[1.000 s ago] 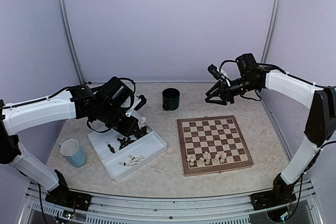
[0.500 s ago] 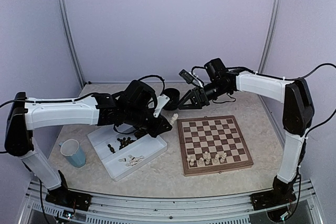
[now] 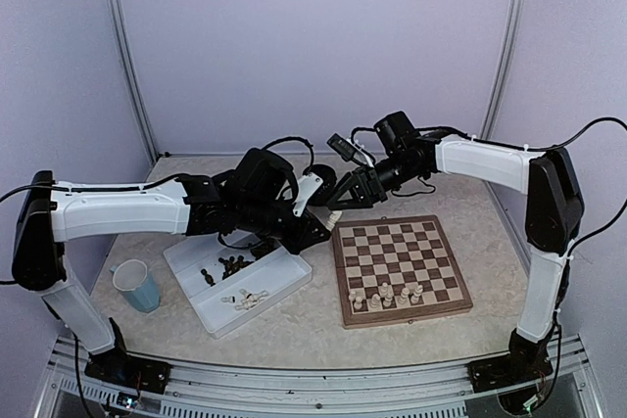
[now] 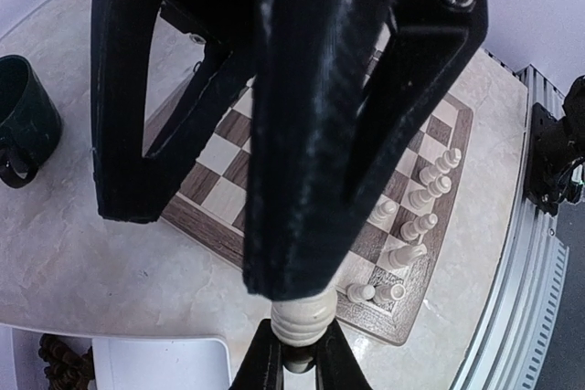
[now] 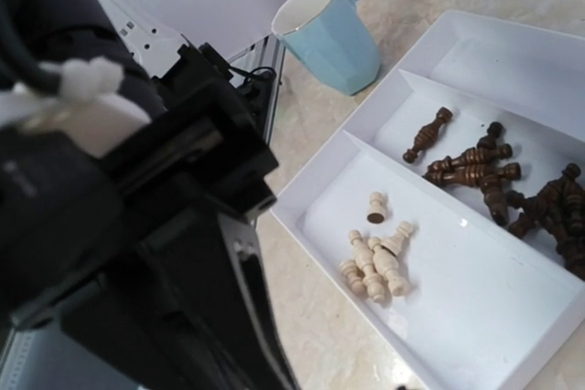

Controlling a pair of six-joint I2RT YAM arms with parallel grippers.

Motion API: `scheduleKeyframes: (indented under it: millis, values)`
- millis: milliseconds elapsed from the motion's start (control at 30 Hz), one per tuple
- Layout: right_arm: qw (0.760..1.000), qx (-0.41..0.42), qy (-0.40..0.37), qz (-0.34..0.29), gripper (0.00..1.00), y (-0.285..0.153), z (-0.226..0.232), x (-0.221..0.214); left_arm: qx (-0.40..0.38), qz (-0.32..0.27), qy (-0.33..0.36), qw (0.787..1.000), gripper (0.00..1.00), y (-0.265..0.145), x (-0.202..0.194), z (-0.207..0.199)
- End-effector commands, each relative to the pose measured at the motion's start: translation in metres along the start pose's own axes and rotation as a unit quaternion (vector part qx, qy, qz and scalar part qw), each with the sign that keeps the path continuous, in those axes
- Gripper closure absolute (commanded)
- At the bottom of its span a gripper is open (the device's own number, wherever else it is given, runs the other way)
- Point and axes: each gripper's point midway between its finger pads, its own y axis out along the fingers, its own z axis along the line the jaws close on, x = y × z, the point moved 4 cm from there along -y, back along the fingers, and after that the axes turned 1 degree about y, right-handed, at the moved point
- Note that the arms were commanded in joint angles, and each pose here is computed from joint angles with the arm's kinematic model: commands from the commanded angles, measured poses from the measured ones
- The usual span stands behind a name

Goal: Set up the chess pieces on the board
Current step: Pass from the left arm to the right, then place the knight at g1.

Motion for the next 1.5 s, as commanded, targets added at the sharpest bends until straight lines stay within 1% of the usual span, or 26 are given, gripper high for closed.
scheduleKeyframes:
  millis: [0, 100, 400, 500, 633, 667, 733, 800, 933, 1033, 1100, 1167, 1233, 1367, 1467]
  values:
    - [1.0, -0.001, -0.007, 0.005, 0.55, 0.002, 0.003, 0.0, -0.01, -0.035, 0.007, 0.999, 0.95, -0.006, 0.02, -0.002]
    - [1.0, -0.001, -0.007, 0.005, 0.58, 0.002, 0.003, 0.0, -0.001, -0.035, 0.003, 0.999, 0.95, -0.006, 0.02, 0.001]
    - [1.0, -0.012, -0.016, 0.004, 0.61, -0.001, 0.006, 0.0, 0.018, -0.034, -0.022, 0.999, 0.97, -0.006, 0.017, 0.014]
    - [1.0, -0.009, -0.017, 0.003, 0.69, -0.001, 0.007, 0.0, 0.022, -0.034, -0.026, 0.999, 0.97, -0.005, 0.017, 0.015]
    - [1.0, -0.004, -0.018, 0.002, 0.89, -0.001, 0.008, -0.001, 0.021, -0.032, -0.028, 0.999, 0.97, -0.003, 0.015, 0.015]
    - [1.0, -0.005, -0.021, 0.002, 0.92, -0.001, 0.008, -0.001, 0.021, -0.029, -0.03, 0.999, 0.97, -0.002, 0.014, 0.016]
    - [0.999, -0.016, -0.033, 0.004, 0.96, -0.004, 0.01, 0.003, 0.02, -0.02, -0.031, 0.999, 0.97, 0.001, 0.01, 0.017]
    - [0.998, -0.039, -0.045, 0.008, 0.97, -0.011, 0.01, 0.003, 0.017, -0.011, -0.031, 0.999, 0.97, 0.005, 0.006, 0.017]
    - [0.989, -0.125, -0.073, 0.025, 0.97, -0.037, 0.006, -0.006, 0.011, 0.003, -0.027, 1.0, 0.97, 0.012, -0.001, 0.019]
    - [0.976, -0.193, -0.092, 0.04, 0.98, -0.063, 0.008, -0.024, 0.005, 0.005, -0.028, 1.0, 0.97, 0.017, -0.002, 0.022]
    - [0.963, -0.24, -0.111, 0.052, 0.98, -0.084, 0.013, -0.039, 0.0, 0.005, -0.029, 1.0, 0.97, 0.019, -0.002, 0.023]
    - [0.951, -0.276, -0.113, 0.082, 0.98, -0.099, 0.013, -0.065, -0.003, 0.004, -0.029, 1.0, 0.97, 0.021, 0.0, 0.024]
    - [0.941, -0.298, -0.104, 0.124, 0.98, -0.107, 0.015, -0.103, -0.005, 0.005, -0.028, 1.0, 0.97, 0.022, 0.0, 0.024]
    - [0.914, -0.329, -0.129, 0.2, 0.98, -0.115, 0.025, -0.165, -0.001, 0.008, -0.026, 1.0, 0.97, 0.023, 0.0, 0.027]
    - [0.905, -0.331, -0.123, 0.24, 0.98, -0.115, 0.028, -0.201, 0.003, 0.01, -0.026, 1.0, 0.97, 0.022, 0.0, 0.03]
